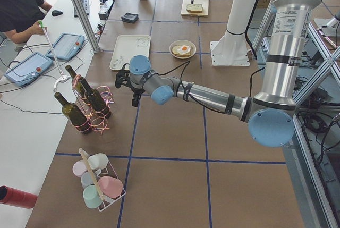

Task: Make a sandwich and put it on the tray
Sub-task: 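Lower the right gripper to the bread slice on the wooden board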

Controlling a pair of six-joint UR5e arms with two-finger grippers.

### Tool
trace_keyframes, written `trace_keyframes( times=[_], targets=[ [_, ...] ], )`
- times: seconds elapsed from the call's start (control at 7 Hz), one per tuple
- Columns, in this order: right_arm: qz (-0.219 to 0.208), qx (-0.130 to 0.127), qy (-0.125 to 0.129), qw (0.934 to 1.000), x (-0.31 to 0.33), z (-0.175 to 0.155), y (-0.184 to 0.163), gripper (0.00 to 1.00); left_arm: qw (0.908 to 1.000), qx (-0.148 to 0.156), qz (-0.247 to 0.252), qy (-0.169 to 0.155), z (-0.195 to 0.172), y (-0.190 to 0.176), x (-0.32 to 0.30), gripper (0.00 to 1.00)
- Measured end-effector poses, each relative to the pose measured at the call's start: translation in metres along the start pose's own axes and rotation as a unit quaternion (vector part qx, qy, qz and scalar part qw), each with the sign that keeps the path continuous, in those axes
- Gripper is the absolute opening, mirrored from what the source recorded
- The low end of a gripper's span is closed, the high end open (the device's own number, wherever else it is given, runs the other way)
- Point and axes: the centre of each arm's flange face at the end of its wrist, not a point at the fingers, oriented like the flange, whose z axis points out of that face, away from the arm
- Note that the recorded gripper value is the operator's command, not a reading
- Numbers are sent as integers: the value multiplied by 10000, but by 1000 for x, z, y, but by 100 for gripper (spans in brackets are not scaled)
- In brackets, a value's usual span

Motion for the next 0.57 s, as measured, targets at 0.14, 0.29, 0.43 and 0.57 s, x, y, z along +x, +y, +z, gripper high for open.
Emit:
trace_keyframes(
  times=[0.14, 0.29, 0.43, 0.57],
  targets=[
    [5, -33, 63, 10000, 3, 5, 3, 100, 10000, -2, 1, -2, 0, 0, -1, 100],
    [2, -71, 98, 9999, 6, 8, 6, 85, 10000, -4, 1, -1, 0, 1, -1, 100],
    [-7, -112, 115, 9999, 7, 11, 8, 66, 10000, -7, 2, 1, 0, 1, -1, 100],
    [-20, -156, 125, 9998, 7, 13, 9, 53, 10000, -8, 8, 2, 0, 1, -1, 100]
  ],
)
